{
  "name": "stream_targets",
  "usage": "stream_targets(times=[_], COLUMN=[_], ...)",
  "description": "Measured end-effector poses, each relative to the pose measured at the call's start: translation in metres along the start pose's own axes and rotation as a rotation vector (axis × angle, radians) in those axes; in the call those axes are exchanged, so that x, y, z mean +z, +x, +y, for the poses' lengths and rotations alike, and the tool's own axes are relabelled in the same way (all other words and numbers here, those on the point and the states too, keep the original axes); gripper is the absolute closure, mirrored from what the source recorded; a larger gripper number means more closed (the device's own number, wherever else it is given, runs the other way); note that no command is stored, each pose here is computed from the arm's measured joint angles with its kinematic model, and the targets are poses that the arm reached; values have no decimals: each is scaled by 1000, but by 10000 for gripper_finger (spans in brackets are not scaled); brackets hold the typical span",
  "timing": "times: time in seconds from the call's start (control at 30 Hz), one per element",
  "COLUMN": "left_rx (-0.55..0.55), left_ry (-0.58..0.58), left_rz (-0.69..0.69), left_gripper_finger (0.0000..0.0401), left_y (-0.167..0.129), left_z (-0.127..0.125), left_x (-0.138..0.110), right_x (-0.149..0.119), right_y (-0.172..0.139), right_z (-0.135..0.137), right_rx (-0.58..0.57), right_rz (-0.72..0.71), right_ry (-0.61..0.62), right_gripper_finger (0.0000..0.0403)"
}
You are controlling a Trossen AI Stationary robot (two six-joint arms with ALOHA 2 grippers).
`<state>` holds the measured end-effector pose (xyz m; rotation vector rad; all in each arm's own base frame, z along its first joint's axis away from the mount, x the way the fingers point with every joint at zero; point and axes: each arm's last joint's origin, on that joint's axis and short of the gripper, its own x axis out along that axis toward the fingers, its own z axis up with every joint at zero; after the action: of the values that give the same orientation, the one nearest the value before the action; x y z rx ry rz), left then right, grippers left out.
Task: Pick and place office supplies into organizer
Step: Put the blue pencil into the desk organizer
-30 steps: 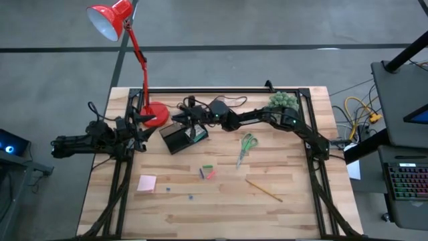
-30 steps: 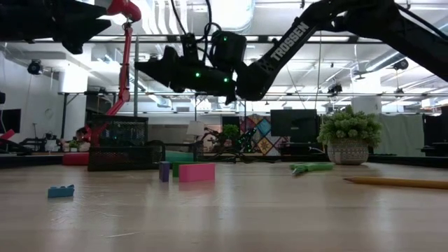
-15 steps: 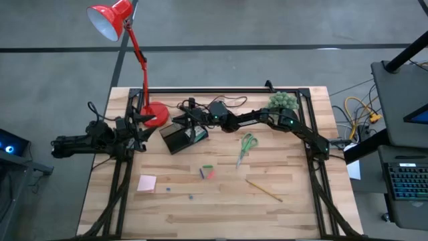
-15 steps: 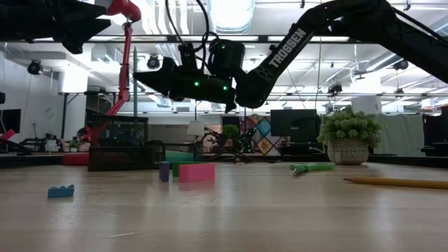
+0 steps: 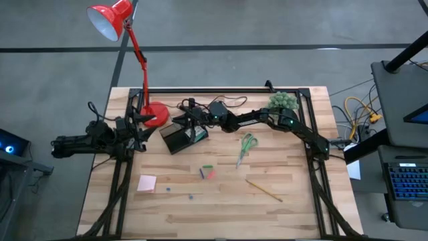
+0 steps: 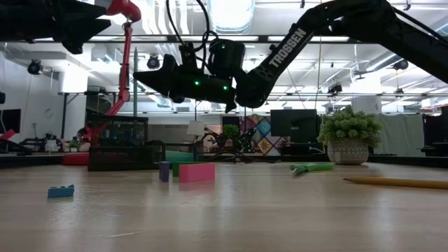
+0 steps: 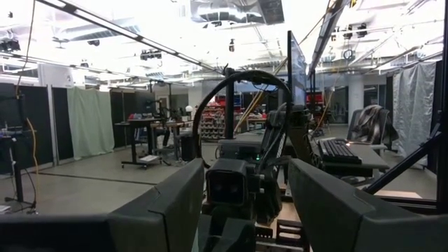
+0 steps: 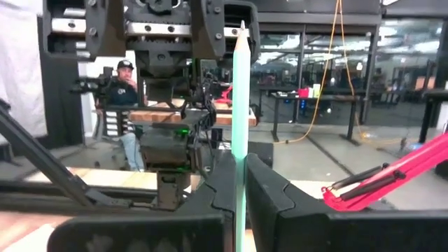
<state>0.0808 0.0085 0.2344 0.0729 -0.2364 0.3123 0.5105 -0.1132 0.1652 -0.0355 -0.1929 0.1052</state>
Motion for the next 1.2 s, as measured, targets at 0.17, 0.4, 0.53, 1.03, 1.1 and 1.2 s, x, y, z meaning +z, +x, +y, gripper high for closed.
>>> stream_targets(times=[0.17, 0.4, 0.53, 1.03, 1.1, 1.2], left_rx=[1, 1, 1, 3, 3, 4], left_ry=[0, 0, 0, 3, 2, 1], left_rz=[-1, 0, 0, -18, -19, -23], left_gripper_finger=[205, 205, 205, 205, 205, 205], left_y=[0, 0, 0, 0, 0, 0], left_z=[0, 0, 0, 0, 0, 0], left_x=[0, 0, 0, 2, 2, 2], right_x=[0, 2, 3, -6, -5, -4], right_y=[-1, 0, 1, 1, 1, 1], right_z=[-4, -4, -3, -2, -2, -2], right_rx=[-10, -32, -31, -28, -28, -28], right_rz=[1, -8, -15, 76, 66, 65], right_ry=[53, 4, -7, -32, -42, -54], right_gripper_finger=[394, 394, 394, 394, 394, 394])
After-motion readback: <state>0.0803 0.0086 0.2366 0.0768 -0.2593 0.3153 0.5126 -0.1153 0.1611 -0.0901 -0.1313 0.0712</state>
